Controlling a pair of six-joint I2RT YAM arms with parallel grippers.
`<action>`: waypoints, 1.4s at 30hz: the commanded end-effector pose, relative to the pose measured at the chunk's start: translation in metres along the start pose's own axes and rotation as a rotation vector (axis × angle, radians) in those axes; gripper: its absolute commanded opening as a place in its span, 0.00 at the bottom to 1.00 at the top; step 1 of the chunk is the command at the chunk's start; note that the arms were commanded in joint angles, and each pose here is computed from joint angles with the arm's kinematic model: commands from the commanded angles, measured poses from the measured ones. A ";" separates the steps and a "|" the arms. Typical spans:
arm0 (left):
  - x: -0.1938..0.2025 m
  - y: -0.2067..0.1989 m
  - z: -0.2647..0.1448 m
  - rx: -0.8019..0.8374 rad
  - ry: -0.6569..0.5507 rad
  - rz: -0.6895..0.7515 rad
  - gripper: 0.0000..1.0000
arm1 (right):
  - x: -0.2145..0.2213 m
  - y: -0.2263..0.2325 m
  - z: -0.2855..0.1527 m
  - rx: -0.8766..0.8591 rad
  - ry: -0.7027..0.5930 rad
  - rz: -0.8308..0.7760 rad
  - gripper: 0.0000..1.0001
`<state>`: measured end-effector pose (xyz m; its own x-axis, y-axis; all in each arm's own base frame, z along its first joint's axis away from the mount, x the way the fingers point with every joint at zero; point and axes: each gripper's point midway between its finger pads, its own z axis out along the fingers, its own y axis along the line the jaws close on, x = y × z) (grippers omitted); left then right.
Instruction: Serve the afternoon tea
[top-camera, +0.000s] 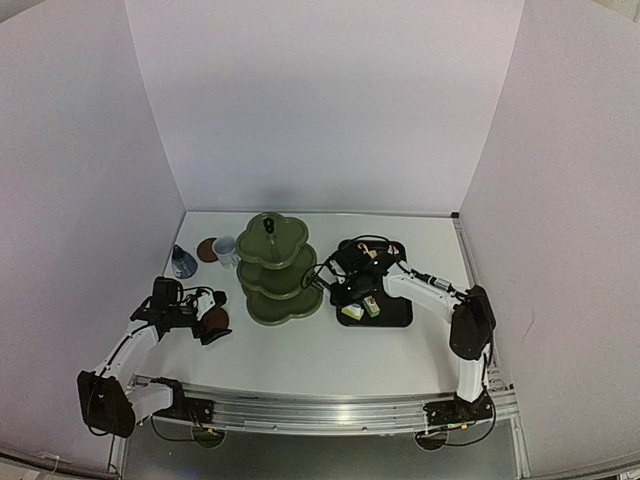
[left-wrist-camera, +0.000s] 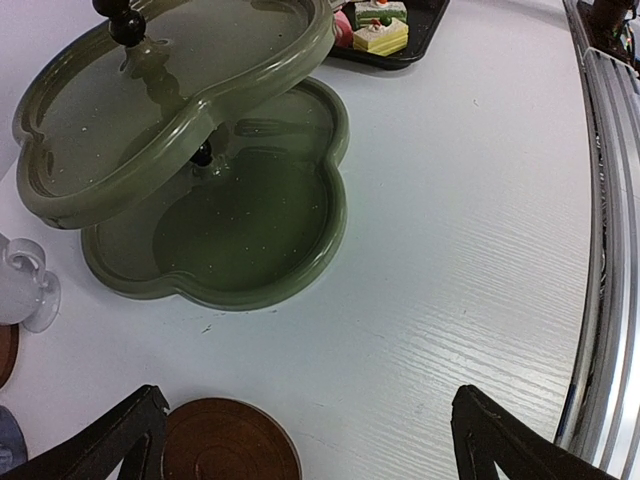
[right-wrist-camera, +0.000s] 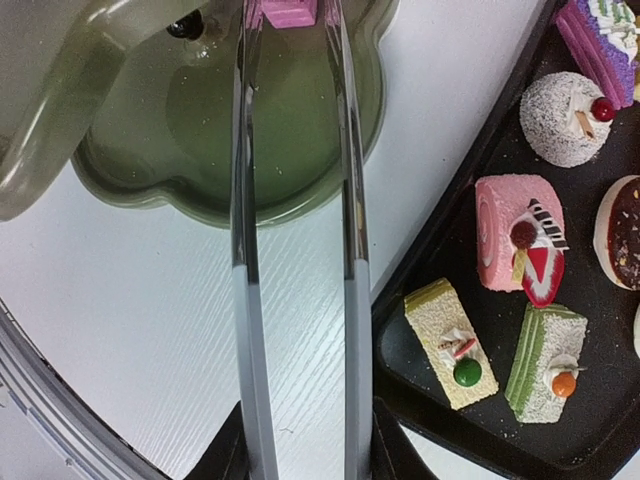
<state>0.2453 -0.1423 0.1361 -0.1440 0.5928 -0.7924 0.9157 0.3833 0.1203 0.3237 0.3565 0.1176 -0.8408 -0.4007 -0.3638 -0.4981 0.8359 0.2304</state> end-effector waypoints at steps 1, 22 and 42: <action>-0.007 0.002 -0.002 -0.013 -0.020 0.047 1.00 | 0.001 0.005 -0.038 -0.004 -0.065 0.023 0.31; -0.004 0.002 0.001 -0.004 -0.018 0.044 1.00 | 0.096 -0.057 -0.136 0.283 0.039 0.174 0.31; -0.005 0.002 0.001 0.001 -0.017 0.054 1.00 | 0.139 -0.070 -0.125 0.316 0.171 0.152 0.35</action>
<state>0.2466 -0.1425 0.1354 -0.1226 0.6011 -0.7897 0.9188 0.3696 0.1386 0.2186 0.1925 0.1628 -0.9455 -0.2765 -0.1718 -0.2721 0.9610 -0.0491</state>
